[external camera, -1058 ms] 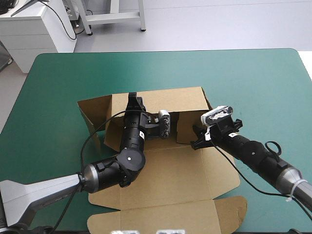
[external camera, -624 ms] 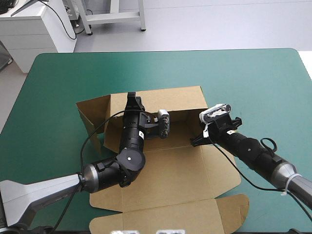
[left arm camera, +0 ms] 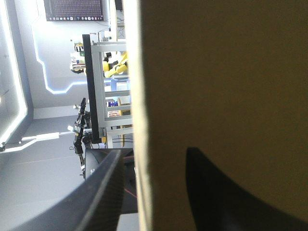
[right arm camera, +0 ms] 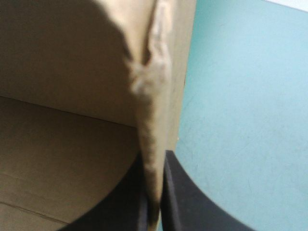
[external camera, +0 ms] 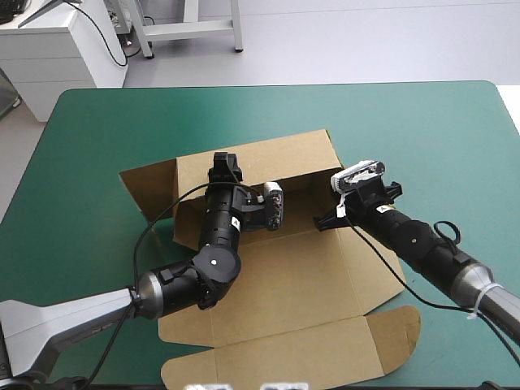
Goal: Fold the box
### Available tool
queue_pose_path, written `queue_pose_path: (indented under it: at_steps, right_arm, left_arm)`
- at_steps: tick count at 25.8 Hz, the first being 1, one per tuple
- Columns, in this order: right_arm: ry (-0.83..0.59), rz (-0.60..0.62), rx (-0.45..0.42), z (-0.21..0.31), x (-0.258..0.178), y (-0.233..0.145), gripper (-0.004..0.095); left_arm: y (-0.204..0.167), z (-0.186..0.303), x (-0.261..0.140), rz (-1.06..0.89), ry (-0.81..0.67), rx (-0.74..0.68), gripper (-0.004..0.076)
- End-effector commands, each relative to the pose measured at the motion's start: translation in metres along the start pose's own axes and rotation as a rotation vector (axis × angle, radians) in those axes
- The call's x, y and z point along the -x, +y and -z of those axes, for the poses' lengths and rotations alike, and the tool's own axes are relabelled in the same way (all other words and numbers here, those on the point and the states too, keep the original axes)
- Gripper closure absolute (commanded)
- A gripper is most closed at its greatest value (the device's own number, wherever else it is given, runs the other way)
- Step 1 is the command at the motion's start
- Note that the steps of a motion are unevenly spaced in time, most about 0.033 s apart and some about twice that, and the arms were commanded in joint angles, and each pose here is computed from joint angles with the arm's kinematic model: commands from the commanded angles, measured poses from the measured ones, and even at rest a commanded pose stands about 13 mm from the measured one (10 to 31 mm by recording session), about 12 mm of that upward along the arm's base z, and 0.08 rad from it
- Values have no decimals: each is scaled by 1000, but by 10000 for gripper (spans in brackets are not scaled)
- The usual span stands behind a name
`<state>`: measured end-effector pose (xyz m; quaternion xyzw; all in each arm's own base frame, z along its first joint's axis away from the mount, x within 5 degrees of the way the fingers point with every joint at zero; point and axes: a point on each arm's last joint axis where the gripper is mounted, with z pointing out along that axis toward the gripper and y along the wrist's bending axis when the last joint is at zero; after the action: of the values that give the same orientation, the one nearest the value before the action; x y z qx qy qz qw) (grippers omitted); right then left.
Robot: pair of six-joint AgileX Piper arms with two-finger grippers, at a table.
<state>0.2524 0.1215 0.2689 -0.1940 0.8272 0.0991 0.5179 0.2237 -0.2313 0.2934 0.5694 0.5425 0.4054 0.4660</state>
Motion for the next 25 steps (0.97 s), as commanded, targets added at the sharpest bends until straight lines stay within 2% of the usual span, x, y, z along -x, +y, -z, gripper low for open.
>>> queue_pose_path:
  at_steps: [1, 8, 14, 20, 22, 23, 25]
  right_arm:
    - [-114, -6, -40, 7, 32, -5, 925]
    - [-52, -18, -39, -37, 34, -4, 925]
    - [-32, -99, -43, -53, 43, -26, 925]
    - [-4, -127, -29, -59, 45, -45, 925]
    - [12, -133, -3, -60, 45, -48, 925]
    - [26, -134, 17, -62, 44, -48, 925]
    - [42, -142, 47, -63, 44, -51, 925]
  left_arm:
    - [23, 8, -2, 22, -29, 86, 346]
    - [22, 24, 7, 25, -9, 127, 346]
    - [25, 40, 18, -7, -28, 197, 346]
    - [17, 50, 23, 32, -27, 147, 362]
    - [12, 53, 26, 11, -39, 106, 407]
    - [9, 56, 28, -31, -48, 81, 458]
    - [5, 57, 31, -124, -64, 28, 618]
